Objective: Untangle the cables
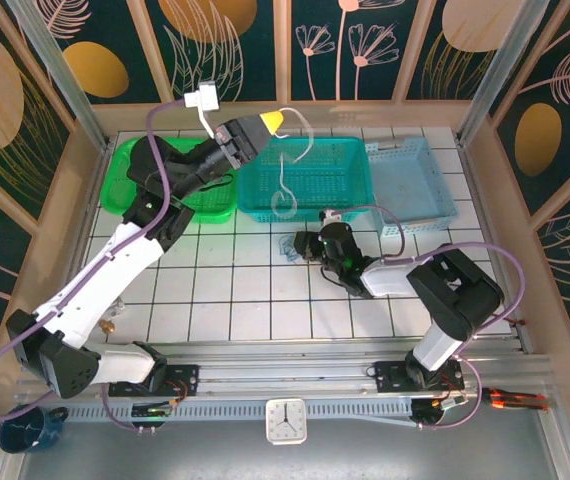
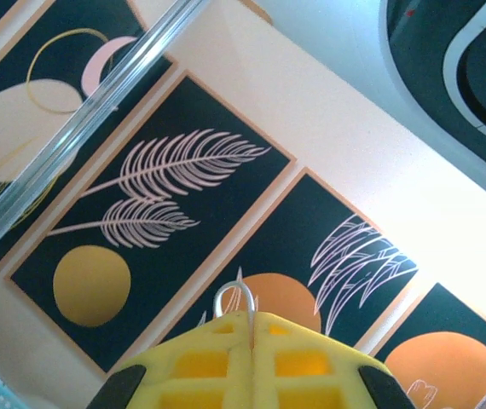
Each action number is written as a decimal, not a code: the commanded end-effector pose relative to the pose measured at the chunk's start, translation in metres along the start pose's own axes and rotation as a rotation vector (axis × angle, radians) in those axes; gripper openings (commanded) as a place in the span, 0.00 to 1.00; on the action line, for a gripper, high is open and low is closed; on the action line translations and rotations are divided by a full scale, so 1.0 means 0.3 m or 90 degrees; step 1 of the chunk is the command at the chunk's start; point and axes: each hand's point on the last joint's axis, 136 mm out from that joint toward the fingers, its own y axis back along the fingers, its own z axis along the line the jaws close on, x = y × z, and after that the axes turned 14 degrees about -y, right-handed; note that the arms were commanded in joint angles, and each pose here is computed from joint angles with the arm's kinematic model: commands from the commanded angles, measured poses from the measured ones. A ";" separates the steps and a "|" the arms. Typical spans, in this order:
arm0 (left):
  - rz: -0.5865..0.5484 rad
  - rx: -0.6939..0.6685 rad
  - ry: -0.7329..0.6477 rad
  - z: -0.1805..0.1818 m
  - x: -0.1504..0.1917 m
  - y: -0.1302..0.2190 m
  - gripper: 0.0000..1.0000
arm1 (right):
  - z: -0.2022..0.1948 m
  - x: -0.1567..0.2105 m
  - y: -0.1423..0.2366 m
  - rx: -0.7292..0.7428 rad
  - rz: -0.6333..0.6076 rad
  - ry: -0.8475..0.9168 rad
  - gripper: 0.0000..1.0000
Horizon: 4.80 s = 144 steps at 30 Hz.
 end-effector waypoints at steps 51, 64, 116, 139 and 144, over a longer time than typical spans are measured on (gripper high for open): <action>0.046 -0.748 -0.310 1.062 -0.022 0.723 0.00 | 0.177 -0.099 0.248 -0.042 0.010 0.034 0.57; 0.042 -0.777 -0.265 1.085 -0.037 0.765 0.99 | 0.149 -0.093 0.233 -0.005 0.029 0.018 0.57; 0.196 -0.463 0.046 0.690 0.805 0.580 0.99 | -0.174 0.076 0.153 0.128 0.101 -0.239 0.42; 0.210 -0.462 0.029 0.697 0.827 0.567 0.99 | -0.030 -0.017 0.197 0.024 0.110 -0.185 0.00; 0.223 -0.460 0.024 0.700 0.841 0.569 0.99 | 0.070 -0.061 0.263 -0.022 0.096 -0.125 0.00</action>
